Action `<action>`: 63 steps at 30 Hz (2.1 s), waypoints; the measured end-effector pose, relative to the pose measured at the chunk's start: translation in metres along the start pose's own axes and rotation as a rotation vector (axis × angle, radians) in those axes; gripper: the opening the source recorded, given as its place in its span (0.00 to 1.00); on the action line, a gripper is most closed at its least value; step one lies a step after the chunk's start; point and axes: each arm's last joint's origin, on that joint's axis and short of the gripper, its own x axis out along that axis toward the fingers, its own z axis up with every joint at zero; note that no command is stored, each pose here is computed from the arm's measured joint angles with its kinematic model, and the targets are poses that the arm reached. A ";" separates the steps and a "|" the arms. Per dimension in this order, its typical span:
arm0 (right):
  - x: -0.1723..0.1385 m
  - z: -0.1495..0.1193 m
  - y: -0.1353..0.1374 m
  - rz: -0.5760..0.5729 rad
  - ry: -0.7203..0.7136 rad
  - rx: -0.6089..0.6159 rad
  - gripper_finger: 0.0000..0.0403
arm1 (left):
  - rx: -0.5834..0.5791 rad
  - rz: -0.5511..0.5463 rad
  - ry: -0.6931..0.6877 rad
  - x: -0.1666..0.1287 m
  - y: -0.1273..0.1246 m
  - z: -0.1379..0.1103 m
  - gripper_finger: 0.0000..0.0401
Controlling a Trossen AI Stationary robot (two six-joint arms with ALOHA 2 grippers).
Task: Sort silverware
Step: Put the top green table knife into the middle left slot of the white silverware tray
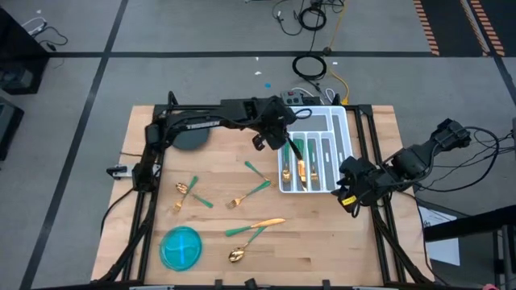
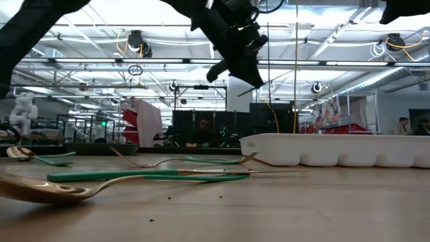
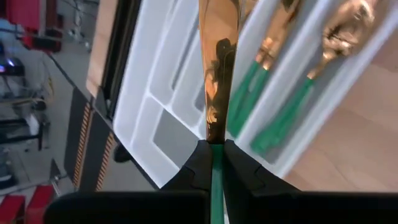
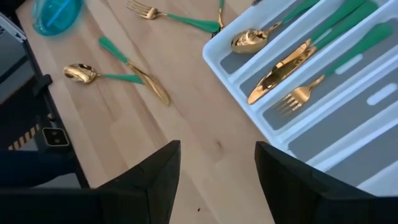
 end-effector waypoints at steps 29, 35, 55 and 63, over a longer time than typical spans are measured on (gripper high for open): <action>-0.002 -0.003 0.004 0.022 -0.025 -0.046 0.50 | 0.339 -0.012 -0.025 0.068 -0.016 0.022 0.04; -0.002 -0.003 0.004 0.026 -0.027 -0.043 0.50 | 0.367 -0.025 -0.032 0.074 -0.020 0.024 0.04; -0.002 -0.002 0.008 0.060 -0.040 -0.063 0.50 | 0.375 -0.075 -0.080 0.111 -0.040 0.029 0.04; -0.002 -0.002 0.008 0.060 -0.041 -0.078 0.50 | 0.366 -0.092 -0.081 0.123 -0.046 0.026 0.03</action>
